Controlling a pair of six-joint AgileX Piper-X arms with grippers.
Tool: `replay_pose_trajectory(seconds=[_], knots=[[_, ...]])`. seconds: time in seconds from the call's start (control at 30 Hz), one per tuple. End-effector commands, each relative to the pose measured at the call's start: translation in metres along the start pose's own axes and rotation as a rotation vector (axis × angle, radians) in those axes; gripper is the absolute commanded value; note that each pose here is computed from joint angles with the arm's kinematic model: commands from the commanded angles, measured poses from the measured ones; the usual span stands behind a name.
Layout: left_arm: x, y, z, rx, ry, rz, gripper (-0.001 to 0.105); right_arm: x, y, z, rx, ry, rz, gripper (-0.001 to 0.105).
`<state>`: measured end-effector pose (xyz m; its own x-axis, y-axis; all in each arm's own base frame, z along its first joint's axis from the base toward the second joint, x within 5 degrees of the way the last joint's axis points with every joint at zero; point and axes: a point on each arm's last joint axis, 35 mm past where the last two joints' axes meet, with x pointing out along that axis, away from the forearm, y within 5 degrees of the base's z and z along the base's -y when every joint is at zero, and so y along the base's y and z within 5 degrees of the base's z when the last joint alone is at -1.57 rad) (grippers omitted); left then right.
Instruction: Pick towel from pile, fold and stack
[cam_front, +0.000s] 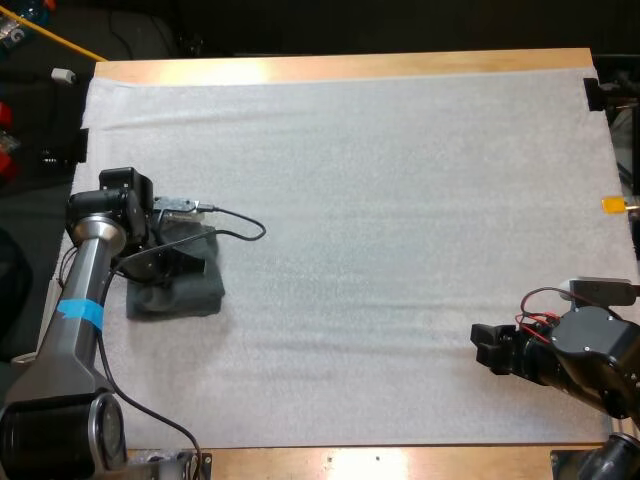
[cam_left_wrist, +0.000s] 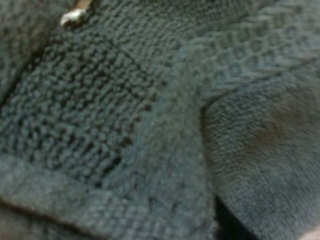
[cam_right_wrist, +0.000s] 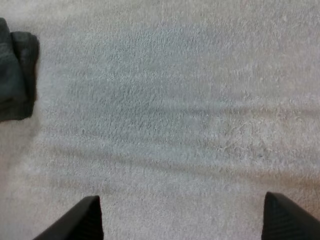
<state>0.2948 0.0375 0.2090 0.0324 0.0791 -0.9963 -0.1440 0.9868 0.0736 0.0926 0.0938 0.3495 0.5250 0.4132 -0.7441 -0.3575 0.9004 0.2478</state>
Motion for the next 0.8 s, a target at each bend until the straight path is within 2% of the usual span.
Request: replay_pose_trajectory(seconds=[0.0, 0.03, 0.1, 0.13, 0.17, 0.3, 0.43, 0.6, 0.7, 0.77], knots=[[-0.003, 0.001, 0.0, -0.008, -0.007, 0.042, 0.03, -0.001, 0.0, 0.0, -0.002, -0.001, -0.006, 0.064], [-0.003, 0.001, 0.0, -0.008, -0.007, 0.043, 0.036, -0.001, 0.0, 0.0, -0.002, -0.003, -0.004, 0.064], [-0.003, 0.001, 0.0, -0.015, -0.007, 0.043, 0.069, -0.001, 0.001, 0.001, -0.001, -0.011, 0.01, 0.064], [-0.003, 0.001, 0.0, -0.025, -0.008, 0.046, 0.075, -0.001, 0.001, 0.002, 0.0, -0.016, 0.014, 0.064], [-0.003, 0.002, 0.0, -0.035, -0.008, 0.052, 0.074, -0.001, 0.002, 0.003, 0.001, -0.026, 0.028, 0.064], [-0.009, 0.002, -0.001, -0.039, -0.029, 0.055, 0.061, -0.001, 0.006, 0.009, 0.006, -0.067, 0.078, 0.064], [-0.023, 0.002, -0.006, -0.048, -0.074, -0.003, 0.061, -0.002, 0.008, 0.012, 0.009, -0.097, 0.098, 0.064], [-0.029, -0.004, -0.005, -0.055, -0.108, -0.174, 0.061, -0.002, 0.008, 0.012, 0.009, -0.098, 0.098, 0.064], [-0.029, -0.005, -0.007, -0.054, -0.089, -0.193, 0.061, -0.002, 0.008, 0.012, 0.009, -0.098, 0.098, 0.064], [-0.032, -0.003, -0.01, -0.057, -0.093, -0.142, 0.061, -0.002, 0.008, 0.012, 0.009, -0.098, 0.098, 0.064]])
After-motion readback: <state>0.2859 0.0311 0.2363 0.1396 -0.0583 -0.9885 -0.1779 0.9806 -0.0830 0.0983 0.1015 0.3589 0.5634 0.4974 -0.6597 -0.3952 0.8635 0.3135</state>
